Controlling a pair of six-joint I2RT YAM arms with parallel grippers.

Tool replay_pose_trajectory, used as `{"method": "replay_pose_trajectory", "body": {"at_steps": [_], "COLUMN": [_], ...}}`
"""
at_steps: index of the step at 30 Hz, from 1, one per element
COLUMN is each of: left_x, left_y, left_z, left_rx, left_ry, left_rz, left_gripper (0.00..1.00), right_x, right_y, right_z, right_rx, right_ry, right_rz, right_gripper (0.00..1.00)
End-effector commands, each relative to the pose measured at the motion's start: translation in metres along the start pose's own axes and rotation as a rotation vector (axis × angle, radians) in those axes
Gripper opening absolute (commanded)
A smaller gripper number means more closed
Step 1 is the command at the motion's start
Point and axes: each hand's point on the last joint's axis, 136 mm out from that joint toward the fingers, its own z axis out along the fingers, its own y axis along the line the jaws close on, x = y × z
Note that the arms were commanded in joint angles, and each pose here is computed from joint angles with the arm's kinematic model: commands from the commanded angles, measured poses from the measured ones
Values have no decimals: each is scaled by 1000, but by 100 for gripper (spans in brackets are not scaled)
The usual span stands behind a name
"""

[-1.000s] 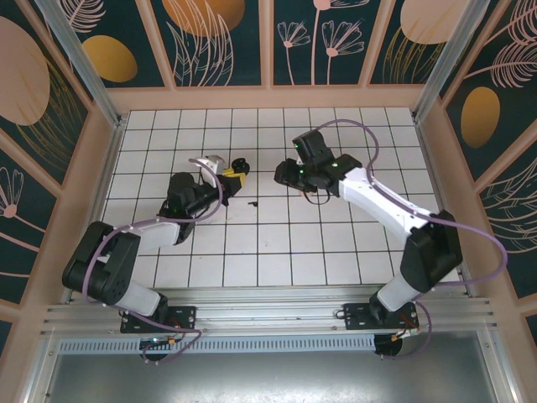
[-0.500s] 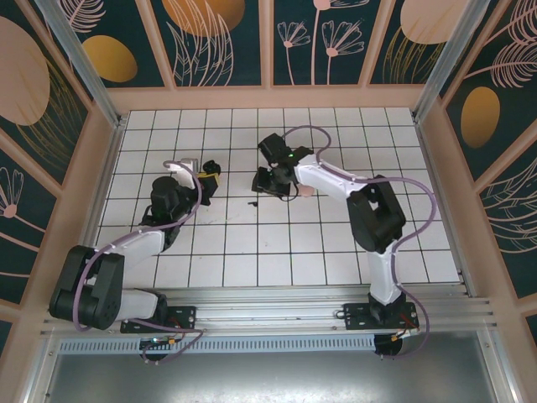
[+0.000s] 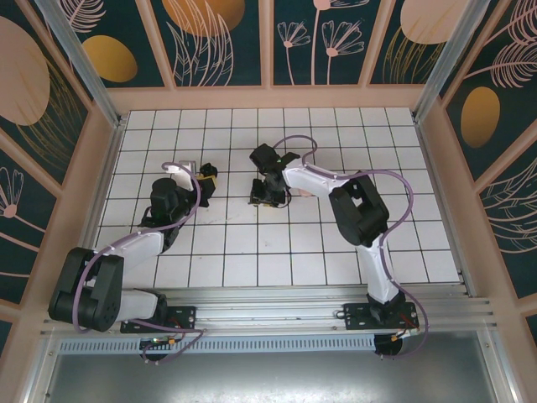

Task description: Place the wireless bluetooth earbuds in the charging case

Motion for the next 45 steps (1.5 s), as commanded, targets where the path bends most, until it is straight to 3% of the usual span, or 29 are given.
{"method": "replay_pose_trajectory", "body": {"at_steps": [1,27,32,45], "left_x": [-5,-3,-3,-2], "left_y": [1,2,2,-4], "left_z": [-2,-1,1,2], "left_rx": [-5,-8,-10,18], "left_ry": [-15,1,18,42], "left_rz": [-11,12,36,46], "left_gripper": [9,9,9,10], "right_x": [-6,-9,-10,25], "right_y": [8,1,-6,-46], "right_z": [4,23,13,-28], "right_rx": [-19,25,56,82], "right_ry": [-1,-9,-34,-48], "right_rz": [-26,-73,-171,-652], "right_gripper": [35,23,21,19]}}
